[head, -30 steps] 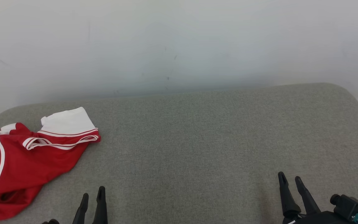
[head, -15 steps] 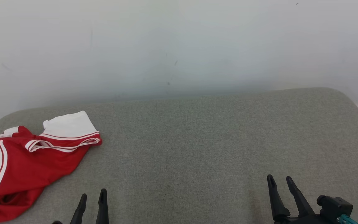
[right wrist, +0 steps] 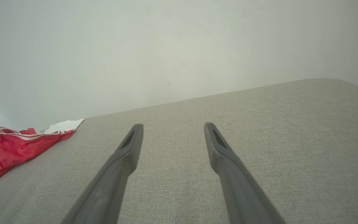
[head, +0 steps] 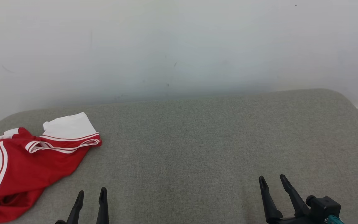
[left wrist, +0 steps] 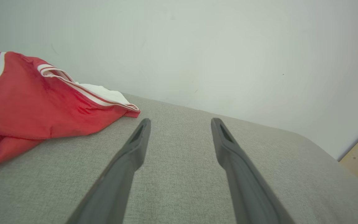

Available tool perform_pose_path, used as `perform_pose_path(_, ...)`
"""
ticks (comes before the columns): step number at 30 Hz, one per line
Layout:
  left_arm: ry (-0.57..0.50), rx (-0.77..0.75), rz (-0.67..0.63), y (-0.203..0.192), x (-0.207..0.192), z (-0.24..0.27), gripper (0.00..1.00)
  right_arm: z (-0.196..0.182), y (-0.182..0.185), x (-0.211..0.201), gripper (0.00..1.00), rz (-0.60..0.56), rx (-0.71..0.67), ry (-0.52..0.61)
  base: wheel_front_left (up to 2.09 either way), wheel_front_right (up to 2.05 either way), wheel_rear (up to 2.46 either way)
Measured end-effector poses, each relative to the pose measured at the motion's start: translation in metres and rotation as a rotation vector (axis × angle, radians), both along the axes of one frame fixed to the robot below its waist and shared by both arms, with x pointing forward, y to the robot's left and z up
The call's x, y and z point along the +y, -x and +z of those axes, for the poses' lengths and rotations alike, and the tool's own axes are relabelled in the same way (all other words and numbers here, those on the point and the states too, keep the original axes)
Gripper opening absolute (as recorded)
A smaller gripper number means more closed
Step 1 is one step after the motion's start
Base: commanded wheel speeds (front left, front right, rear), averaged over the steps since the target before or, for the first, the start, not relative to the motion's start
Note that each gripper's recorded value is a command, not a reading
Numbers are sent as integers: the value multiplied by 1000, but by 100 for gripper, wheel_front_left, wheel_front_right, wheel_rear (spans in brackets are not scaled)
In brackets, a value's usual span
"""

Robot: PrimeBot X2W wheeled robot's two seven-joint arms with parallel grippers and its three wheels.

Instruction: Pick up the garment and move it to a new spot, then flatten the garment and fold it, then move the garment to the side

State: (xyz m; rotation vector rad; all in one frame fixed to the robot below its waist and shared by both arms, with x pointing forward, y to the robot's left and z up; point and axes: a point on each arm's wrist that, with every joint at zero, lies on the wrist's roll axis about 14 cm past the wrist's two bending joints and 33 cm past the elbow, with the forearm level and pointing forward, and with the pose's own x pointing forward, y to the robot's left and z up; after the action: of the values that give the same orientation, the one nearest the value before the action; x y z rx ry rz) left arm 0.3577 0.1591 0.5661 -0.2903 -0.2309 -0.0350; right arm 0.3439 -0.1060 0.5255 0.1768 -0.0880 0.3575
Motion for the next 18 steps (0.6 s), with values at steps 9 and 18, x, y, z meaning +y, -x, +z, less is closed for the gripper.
perform_pose_path(9,-75,-13,14,3,1,1,100,5,2,6,100,14,-46,69,0,0,0)
perform_pose_path(18,-143,-41,38,4,4,7,100,9,1,6,100,6,-86,130,0,0,0)
